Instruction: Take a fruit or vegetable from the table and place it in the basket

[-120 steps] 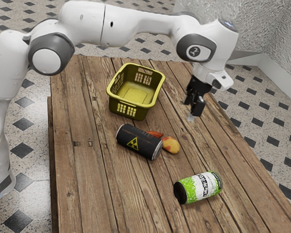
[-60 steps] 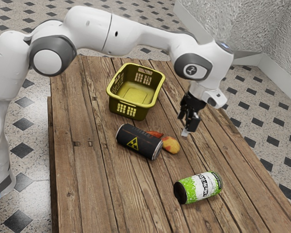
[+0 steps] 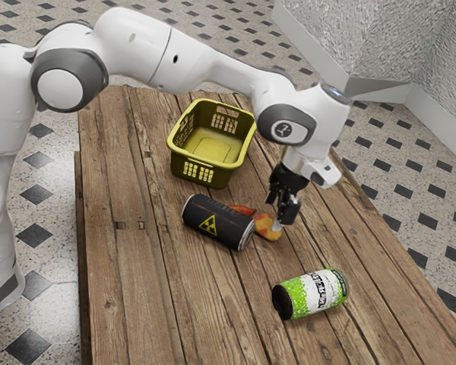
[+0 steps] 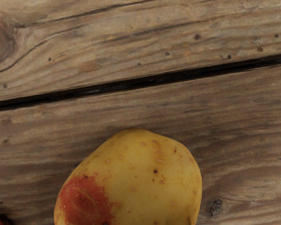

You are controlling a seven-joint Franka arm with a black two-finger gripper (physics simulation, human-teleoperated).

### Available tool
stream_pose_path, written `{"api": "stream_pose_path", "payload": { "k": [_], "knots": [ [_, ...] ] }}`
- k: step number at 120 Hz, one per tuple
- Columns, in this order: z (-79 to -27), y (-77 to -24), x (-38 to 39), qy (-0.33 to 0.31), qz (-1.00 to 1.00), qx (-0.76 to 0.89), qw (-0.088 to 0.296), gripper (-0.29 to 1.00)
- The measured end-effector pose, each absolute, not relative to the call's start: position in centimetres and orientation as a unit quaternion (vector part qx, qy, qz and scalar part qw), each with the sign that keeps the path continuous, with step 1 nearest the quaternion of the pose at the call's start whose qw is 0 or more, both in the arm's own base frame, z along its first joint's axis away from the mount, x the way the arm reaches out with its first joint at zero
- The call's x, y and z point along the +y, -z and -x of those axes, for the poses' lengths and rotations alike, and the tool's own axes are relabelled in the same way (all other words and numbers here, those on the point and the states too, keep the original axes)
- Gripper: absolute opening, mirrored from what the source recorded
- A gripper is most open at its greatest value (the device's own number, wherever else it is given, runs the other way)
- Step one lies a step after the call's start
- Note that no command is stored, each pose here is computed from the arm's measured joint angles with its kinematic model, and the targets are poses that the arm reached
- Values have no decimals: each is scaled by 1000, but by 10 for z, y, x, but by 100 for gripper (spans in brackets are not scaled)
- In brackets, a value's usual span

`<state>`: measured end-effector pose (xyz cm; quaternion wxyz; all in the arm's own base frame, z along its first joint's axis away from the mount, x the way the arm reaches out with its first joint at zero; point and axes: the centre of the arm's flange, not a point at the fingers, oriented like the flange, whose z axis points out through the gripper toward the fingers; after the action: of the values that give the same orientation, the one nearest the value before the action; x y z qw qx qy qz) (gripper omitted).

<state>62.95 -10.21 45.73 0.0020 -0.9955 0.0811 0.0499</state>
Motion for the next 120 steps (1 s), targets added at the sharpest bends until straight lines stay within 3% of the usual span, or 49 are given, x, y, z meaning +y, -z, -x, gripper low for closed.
{"api": "stream_pose_path", "payload": {
  "k": [120],
  "knots": [
    [-639,-413,-101,-60,996,68,-7,68]
  ]
}}
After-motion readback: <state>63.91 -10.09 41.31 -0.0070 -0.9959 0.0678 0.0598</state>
